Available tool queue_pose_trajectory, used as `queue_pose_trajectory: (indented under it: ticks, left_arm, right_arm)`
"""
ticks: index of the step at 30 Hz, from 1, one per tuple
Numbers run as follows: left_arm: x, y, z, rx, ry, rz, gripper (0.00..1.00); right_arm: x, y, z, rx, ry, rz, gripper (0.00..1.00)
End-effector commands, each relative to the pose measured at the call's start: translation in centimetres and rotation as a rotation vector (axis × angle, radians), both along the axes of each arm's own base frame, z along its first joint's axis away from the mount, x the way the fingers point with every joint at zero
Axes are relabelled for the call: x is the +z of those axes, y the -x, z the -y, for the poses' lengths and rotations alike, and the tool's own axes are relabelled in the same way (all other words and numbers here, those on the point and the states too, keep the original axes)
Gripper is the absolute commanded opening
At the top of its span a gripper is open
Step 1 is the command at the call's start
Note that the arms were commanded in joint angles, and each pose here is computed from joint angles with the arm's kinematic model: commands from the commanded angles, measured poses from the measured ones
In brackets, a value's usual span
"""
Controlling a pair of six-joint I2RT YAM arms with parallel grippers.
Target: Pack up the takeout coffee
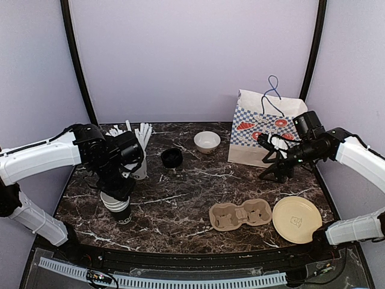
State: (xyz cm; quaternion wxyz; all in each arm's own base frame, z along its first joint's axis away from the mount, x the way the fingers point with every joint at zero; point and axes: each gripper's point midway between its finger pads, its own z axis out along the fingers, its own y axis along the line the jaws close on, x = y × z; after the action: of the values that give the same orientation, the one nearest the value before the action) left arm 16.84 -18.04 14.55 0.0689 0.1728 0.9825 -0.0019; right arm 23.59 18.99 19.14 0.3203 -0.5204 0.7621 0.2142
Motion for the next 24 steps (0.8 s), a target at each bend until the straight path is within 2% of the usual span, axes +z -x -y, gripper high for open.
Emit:
queue_pose_trajectory:
  ticks: [1,3,7,14,17,19,20,21,23,24]
  left_arm:
    - [0.2,0.2,-1.0,0.005,-0.033,0.000,0.05]
    - [0.7,-0.2,-1.5,0.015,-0.056,0.025,0.00]
    - [1.9,-2.0,-4.0,0.076,-0.148,0.089,0.00]
    - [4.8,-8.7,-9.9,0.248,-0.227,0.295,0.00]
    - [3.3,-10.4,-11.9,0.296,-0.253,0.265,0.00]
    - [1.5,-10.8,-9.6,0.250,-0.103,0.189,0.00]
    - [1.4,-10.9,-10.0,0.258,-0.117,0.191,0.00]
    - [2.0,-10.8,-12.2,0.297,-0.240,0.213,0.00]
    - [3.4,-10.5,-14.2,0.348,-0.340,0.210,0.00]
    - [4.1,-10.7,-14.2,0.372,-0.264,0.217,0.00]
  right_arm:
    - [0.3,-0.2,-0.3,0.009,-0.003,0.029,0.76]
    - [0.1,-0.2,-0.3,0.010,0.000,0.031,0.76]
    - [0.1,-0.1,-0.5,0.018,0.003,0.034,0.75]
    - [0.7,-0.1,-1.1,0.033,-0.007,0.038,0.74]
    - [0.8,-0.1,-1.2,0.038,-0.010,0.037,0.74]
    - [0.9,0.1,-1.3,0.047,-0.012,0.032,0.74]
    - [1.1,0.2,-1.4,0.052,-0.013,0.035,0.74]
    - [1.1,0.2,-1.4,0.053,-0.012,0.036,0.74]
    - [1.1,0.2,-1.4,0.054,-0.011,0.037,0.74]
    - [1.0,0.3,-1.4,0.055,-0.011,0.033,0.74]
